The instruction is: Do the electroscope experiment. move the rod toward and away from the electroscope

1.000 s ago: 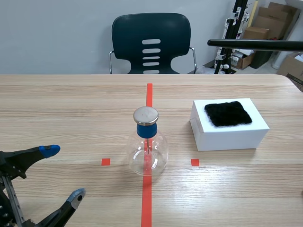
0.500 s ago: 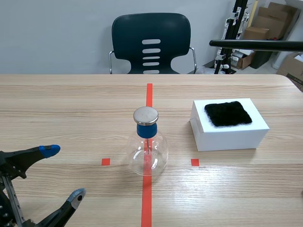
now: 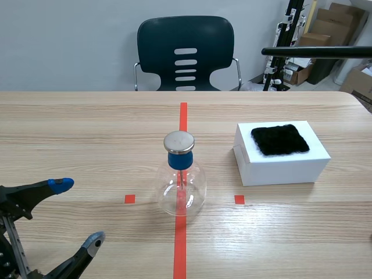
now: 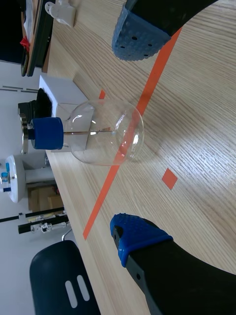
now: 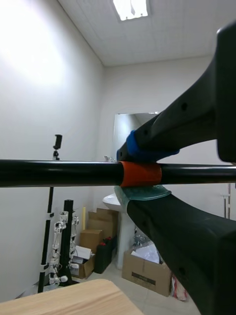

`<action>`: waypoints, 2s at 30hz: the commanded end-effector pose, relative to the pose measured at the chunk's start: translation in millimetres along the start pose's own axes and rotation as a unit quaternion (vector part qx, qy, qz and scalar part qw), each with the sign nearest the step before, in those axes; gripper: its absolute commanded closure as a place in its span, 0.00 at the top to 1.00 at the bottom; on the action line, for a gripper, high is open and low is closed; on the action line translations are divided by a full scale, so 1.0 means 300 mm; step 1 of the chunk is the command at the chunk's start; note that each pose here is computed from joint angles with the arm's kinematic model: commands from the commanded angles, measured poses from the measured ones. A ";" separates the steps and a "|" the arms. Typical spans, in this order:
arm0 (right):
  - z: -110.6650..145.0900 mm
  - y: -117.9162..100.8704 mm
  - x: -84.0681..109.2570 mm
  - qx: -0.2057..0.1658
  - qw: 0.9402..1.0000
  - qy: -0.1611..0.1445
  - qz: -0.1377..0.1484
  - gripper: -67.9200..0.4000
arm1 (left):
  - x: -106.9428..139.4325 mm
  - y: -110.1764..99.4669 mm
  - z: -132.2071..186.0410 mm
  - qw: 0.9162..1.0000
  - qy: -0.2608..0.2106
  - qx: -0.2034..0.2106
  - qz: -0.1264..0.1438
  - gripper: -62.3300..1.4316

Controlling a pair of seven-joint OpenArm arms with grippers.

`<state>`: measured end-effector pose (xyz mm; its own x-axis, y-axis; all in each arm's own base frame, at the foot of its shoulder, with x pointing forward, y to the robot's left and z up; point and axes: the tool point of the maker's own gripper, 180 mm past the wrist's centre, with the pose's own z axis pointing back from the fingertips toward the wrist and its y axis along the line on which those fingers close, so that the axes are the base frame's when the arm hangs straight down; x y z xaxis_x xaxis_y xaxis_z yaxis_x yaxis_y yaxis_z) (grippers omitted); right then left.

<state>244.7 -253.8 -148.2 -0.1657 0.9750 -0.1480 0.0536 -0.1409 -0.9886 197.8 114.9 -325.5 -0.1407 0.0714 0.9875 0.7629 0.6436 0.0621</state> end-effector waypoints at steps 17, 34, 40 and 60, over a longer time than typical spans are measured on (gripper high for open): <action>-0.179 -0.033 0.166 -0.027 0.994 -0.067 0.087 0.01 | 0.021 0.001 -0.008 1.000 -0.015 0.000 0.000 1.00; -0.214 0.070 0.308 0.015 0.984 -0.102 0.145 0.01 | 0.020 0.001 -0.008 1.000 -0.015 0.000 0.000 1.00; -0.212 0.078 0.313 0.017 0.983 -0.101 0.154 0.01 | 0.019 0.001 -0.008 1.000 -0.013 0.000 0.000 1.00; -0.212 0.081 0.309 0.020 0.983 -0.099 0.154 0.01 | 0.019 0.001 -0.008 1.000 -0.014 0.000 0.000 1.00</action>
<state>290.0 -156.8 -195.6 -0.3556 0.8234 -0.4422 0.0558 -0.4536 -0.8895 197.9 114.9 -325.6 -0.1402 0.0708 0.9876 0.7629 0.6436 0.0621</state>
